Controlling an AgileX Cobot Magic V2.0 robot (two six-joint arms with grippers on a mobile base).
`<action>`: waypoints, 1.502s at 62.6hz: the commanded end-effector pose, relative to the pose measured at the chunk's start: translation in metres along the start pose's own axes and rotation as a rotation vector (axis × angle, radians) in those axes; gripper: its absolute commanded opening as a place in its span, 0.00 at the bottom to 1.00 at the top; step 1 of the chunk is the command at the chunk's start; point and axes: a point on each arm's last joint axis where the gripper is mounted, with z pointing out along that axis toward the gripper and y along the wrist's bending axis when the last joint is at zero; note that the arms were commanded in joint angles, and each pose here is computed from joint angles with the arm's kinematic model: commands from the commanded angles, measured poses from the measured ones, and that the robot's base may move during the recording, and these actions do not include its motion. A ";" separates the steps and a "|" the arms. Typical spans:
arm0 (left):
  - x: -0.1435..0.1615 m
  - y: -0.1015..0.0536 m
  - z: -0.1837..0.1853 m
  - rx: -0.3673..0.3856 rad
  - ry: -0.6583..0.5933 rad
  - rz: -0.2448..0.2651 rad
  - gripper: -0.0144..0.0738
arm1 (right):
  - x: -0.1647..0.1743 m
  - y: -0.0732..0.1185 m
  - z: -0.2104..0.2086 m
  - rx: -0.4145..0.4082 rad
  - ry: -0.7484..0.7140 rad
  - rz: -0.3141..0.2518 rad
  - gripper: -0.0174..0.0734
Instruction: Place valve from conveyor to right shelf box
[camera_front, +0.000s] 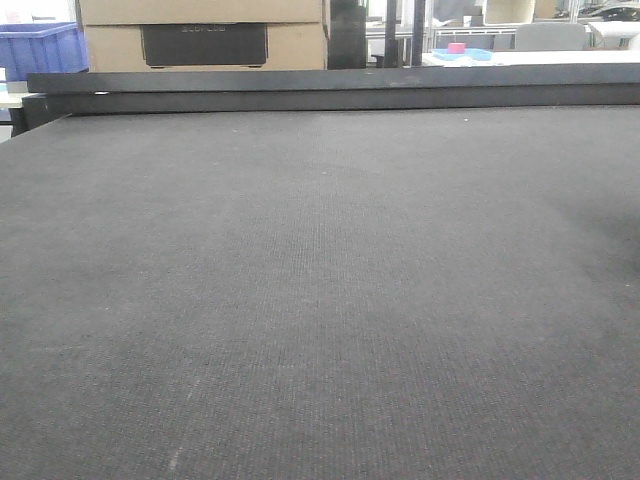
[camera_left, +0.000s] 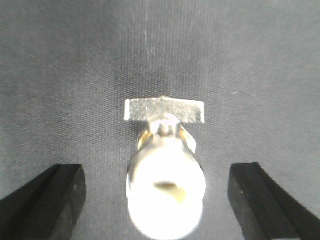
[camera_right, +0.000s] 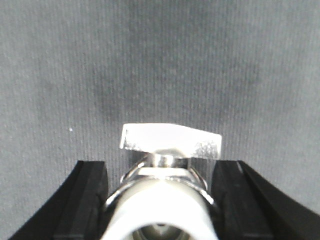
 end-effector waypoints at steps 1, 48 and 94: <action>-0.004 -0.002 0.006 -0.003 0.009 0.013 0.71 | -0.002 0.002 -0.001 -0.027 -0.023 0.018 0.01; -0.004 -0.008 0.024 0.046 0.109 -0.008 0.45 | 0.004 0.001 0.008 -0.026 0.001 0.022 0.01; -0.008 -0.011 0.009 0.095 -0.017 -0.031 0.04 | 0.034 0.011 -0.111 -0.025 -0.437 -0.017 0.01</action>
